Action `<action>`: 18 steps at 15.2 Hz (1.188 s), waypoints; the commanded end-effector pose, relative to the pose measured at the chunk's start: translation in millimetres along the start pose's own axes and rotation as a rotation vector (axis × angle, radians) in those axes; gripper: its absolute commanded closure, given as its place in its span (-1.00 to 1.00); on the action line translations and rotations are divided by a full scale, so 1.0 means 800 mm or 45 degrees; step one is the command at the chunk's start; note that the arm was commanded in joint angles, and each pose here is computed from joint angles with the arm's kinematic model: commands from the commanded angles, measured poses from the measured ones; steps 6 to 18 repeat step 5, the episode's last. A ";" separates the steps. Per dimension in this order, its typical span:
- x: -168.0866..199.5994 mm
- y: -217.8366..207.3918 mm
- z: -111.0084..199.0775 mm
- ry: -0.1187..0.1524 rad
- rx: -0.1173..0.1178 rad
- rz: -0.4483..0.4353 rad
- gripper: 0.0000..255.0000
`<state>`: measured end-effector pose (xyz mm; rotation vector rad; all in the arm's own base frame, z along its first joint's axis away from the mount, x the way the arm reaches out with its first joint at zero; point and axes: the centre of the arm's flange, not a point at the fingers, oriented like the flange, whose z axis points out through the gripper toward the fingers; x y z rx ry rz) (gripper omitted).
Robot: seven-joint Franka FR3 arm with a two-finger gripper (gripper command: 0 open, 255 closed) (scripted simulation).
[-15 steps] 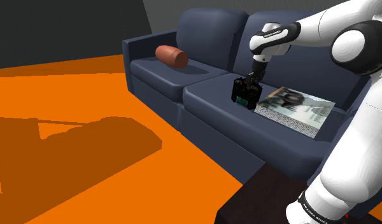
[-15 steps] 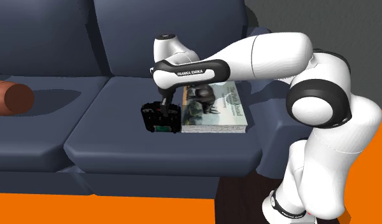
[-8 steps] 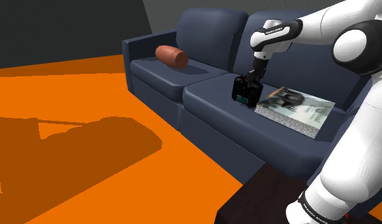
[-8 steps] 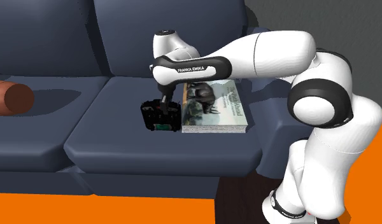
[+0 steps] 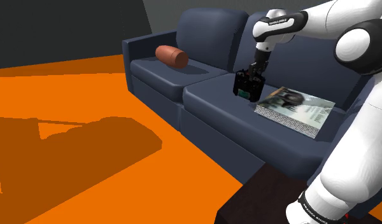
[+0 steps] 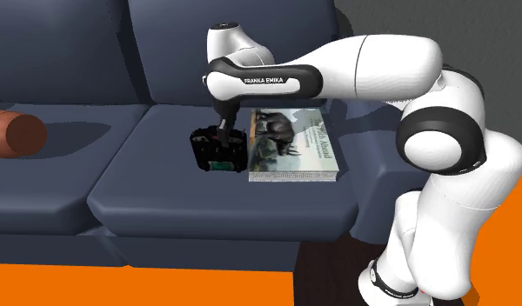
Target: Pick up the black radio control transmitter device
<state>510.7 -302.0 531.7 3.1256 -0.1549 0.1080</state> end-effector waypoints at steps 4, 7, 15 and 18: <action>0.003 0.002 -0.029 0.003 -0.001 0.000 1.00; 0.003 0.002 -0.029 0.003 -0.001 0.000 1.00; 0.003 0.002 -0.029 0.003 -0.001 0.000 1.00; 0.003 0.002 -0.029 0.003 -0.001 0.000 1.00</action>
